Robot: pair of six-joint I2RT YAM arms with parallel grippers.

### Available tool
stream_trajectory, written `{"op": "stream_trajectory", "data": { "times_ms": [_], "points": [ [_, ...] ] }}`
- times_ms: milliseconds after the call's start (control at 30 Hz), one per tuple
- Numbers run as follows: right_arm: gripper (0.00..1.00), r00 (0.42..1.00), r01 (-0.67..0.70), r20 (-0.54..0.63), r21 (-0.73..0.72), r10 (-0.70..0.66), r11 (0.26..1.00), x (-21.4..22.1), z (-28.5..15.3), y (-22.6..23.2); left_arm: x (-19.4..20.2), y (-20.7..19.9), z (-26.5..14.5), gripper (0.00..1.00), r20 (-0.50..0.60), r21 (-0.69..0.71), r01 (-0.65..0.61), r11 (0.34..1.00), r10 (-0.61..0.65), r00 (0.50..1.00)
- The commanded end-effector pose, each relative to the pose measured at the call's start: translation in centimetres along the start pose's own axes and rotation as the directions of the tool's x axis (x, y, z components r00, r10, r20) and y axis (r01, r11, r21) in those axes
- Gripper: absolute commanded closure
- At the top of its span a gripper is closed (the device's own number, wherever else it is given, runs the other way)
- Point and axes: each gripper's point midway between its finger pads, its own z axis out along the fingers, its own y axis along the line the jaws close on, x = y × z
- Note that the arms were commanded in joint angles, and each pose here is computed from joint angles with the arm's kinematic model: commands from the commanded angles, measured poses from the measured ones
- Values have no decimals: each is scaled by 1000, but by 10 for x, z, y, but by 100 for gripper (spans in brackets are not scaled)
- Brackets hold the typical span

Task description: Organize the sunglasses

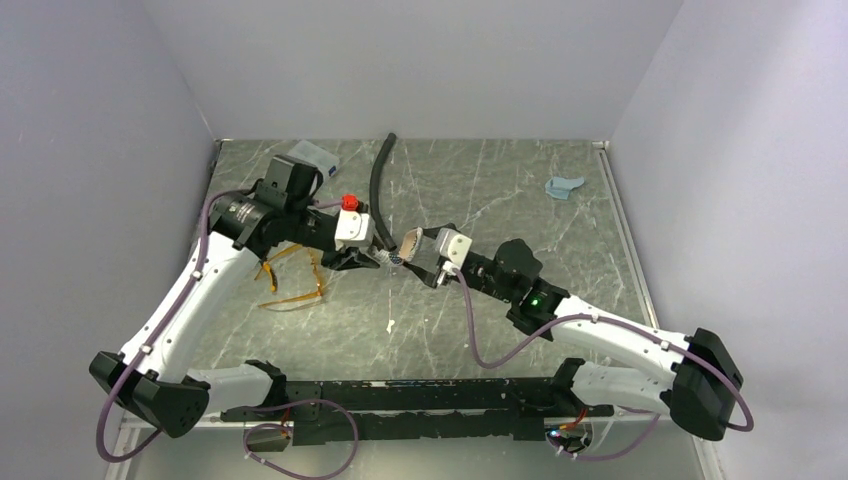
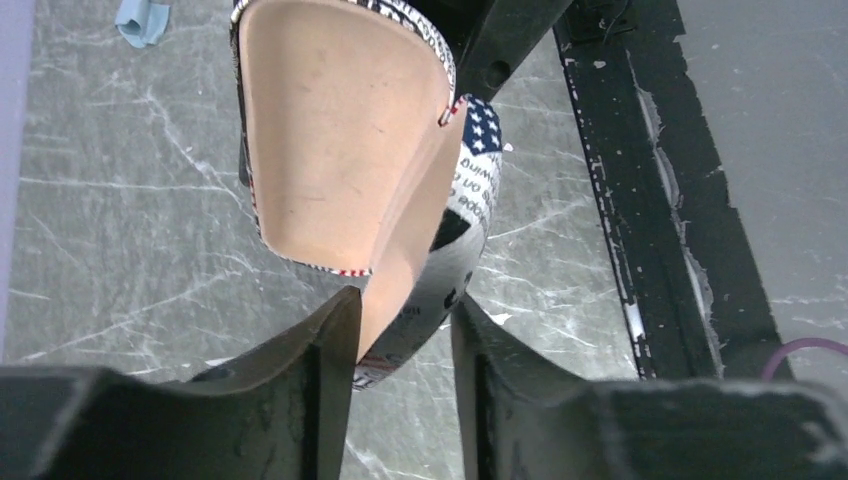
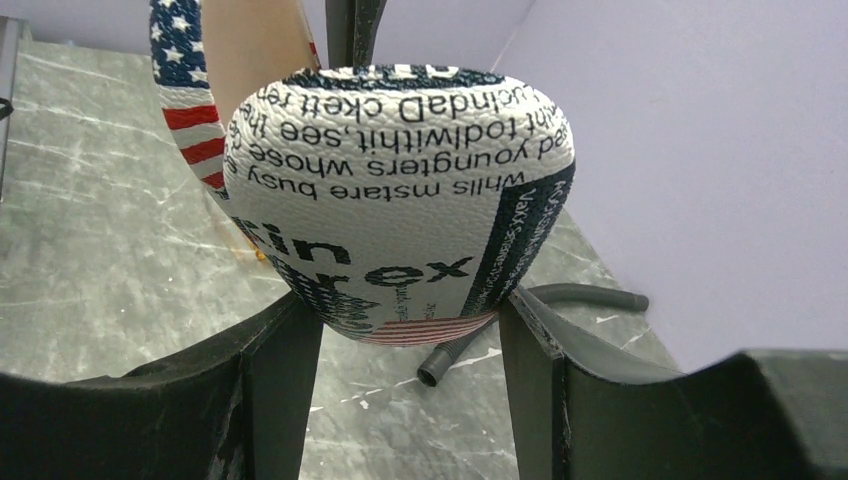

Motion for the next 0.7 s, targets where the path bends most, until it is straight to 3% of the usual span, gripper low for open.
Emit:
{"op": "stream_trajectory", "data": {
  "times_ms": [0, 200, 300, 467, 500, 533, 667],
  "points": [
    [100, 996, -9, 88, 88, 2, 996, -24, 5, -20, -1, -3, 9, 63, 29, 29, -5, 1000, 4, 1000],
    [100, 997, -15, 82, 93, 8, 996, -19, 5, -19, 2, -1, 12, 97, 9, 23, -5, 1000, 5, 1000],
    [97, 999, -27, 47, 91, 22, 995, -9, 5, -17, 6, 0, 12, 97, -10, 16, -3, 1000, 3, 1000],
    [20, 995, -90, -40, 122, 95, 988, 19, -2, -20, 33, 14, 11, 97, -124, -61, -15, 998, 7, 992],
    [10, 992, -104, -52, 137, 112, 985, 24, -5, -22, 41, 18, 10, 97, -160, -73, -33, 997, 21, 987],
    [2, 990, -116, -65, 146, 126, 983, 29, -8, -23, 51, 21, 8, 97, -204, -85, -52, 995, 34, 978],
    [0, 978, -167, -94, 163, 184, 972, 41, -26, -26, 98, 28, 2, 97, -404, -66, -142, 988, 103, 909]
  ]
}}
